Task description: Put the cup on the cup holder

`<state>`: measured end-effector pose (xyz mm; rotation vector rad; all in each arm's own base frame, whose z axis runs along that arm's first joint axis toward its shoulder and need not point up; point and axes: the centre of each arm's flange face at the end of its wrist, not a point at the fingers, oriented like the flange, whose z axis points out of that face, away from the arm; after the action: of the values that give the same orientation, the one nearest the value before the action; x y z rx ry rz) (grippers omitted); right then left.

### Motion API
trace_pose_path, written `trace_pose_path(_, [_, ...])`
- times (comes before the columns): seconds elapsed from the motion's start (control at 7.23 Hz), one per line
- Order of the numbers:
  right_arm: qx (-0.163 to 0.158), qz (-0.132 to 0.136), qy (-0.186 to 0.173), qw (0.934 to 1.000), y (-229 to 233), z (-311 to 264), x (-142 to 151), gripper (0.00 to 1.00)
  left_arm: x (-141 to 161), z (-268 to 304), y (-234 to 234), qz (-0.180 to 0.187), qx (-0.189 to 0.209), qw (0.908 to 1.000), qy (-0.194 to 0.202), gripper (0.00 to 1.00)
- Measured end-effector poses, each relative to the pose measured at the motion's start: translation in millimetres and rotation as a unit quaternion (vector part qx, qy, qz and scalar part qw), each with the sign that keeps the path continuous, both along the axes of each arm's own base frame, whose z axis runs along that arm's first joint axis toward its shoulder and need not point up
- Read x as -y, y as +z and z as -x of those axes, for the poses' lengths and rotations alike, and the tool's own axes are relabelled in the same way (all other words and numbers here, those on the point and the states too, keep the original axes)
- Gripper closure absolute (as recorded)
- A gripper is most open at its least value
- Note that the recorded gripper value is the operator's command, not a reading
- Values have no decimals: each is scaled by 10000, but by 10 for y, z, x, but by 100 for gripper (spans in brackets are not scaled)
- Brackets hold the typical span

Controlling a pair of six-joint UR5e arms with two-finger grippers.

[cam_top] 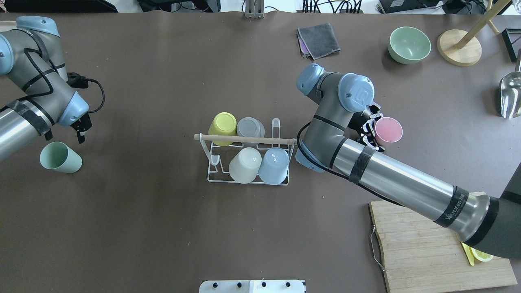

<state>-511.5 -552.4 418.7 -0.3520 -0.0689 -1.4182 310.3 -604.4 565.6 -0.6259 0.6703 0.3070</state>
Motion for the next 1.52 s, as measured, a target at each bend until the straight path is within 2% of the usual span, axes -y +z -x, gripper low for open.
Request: trace_pose_path(1.52, [-33,-29,-8,10000,118,-115,-10,0,-167,-74,200,711,-149,9973,-72,2])
